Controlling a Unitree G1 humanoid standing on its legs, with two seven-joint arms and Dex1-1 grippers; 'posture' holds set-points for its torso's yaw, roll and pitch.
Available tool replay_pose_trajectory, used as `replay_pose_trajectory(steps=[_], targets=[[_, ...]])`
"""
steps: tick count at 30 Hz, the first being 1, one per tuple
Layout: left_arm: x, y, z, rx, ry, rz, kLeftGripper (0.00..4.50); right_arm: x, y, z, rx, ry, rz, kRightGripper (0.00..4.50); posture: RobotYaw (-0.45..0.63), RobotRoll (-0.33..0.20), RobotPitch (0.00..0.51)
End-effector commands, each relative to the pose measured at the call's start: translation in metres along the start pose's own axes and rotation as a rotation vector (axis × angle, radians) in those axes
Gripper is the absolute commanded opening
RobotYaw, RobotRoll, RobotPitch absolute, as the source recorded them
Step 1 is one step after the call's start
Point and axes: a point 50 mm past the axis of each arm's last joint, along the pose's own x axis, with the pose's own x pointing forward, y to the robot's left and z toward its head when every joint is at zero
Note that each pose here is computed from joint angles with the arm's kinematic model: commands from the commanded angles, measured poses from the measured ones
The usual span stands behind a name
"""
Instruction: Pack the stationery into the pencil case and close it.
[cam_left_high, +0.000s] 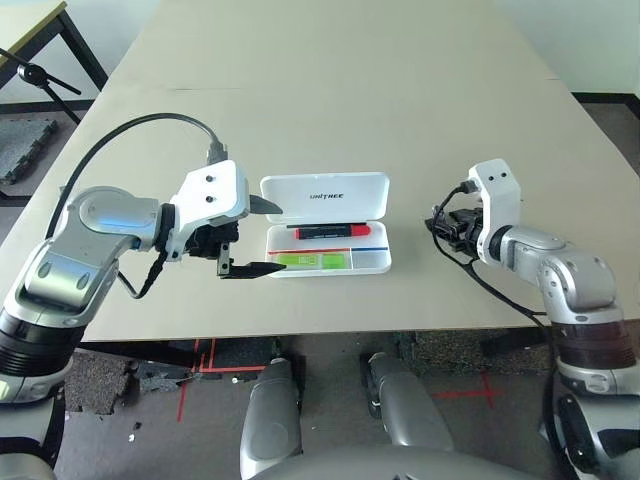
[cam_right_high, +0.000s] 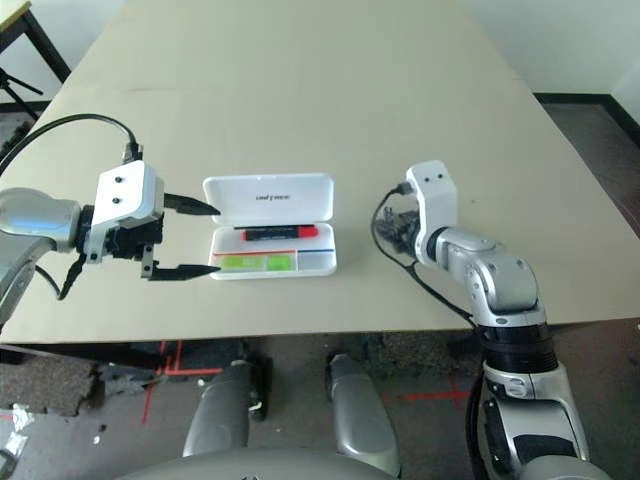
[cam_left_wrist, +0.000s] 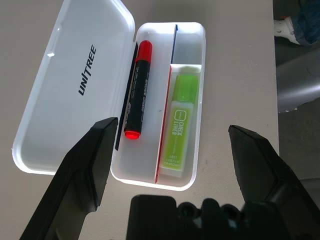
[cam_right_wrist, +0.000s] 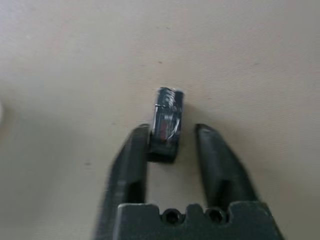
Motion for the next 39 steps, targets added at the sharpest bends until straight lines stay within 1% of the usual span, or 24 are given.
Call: replay_pose_trajectory(steps=[1,5,10,14,18,22,28,33,39], targets=[[0.0,-0.004,0.0,0.01,0.016,-0.004,4.5,0.004,0.003,-0.007,-0.028,0.024,0.049,0.35,-0.08,0.0,0.172],[0.0,-0.005,0.0,0.013,0.021,-0.001,4.5,0.004,-0.001,-0.003,-0.084,0.0,0.067,0.29,-0.08,0.0,0.175],[-0.002,-0.005,0.0,0.012,0.027,0.004,4.5,0.0,-0.003,0.007,-0.176,-0.039,0.147,0.29,-0.08,0.0,0.175],[-0.004,-0.004,-0.001,0.009,0.037,0.013,4.5,-0.011,-0.011,0.027,-0.256,-0.121,0.269,0.29,-0.07,0.0,0.172],[-0.005,-0.003,-0.001,0.009,0.04,0.018,4.5,-0.021,-0.012,0.04,-0.355,-0.149,0.406,0.29,-0.07,0.0,0.17],[-0.007,-0.003,-0.001,0.01,0.045,0.025,4.5,-0.035,-0.001,0.048,-0.448,-0.158,0.631,0.29,-0.06,0.0,0.169],[-0.007,-0.003,-0.001,0.008,0.049,0.031,4.5,-0.042,0.018,0.057,-0.521,-0.137,0.825,0.29,-0.05,0.0,0.169],[-0.006,-0.005,-0.002,0.006,0.05,0.035,4.5,-0.038,0.036,0.063,-0.577,-0.132,0.909,0.29,-0.04,0.0,0.169],[-0.006,-0.006,-0.002,0.004,0.052,0.041,4.5,-0.029,0.05,0.061,-0.635,-0.109,0.948,0.29,-0.04,0.0,0.166]])
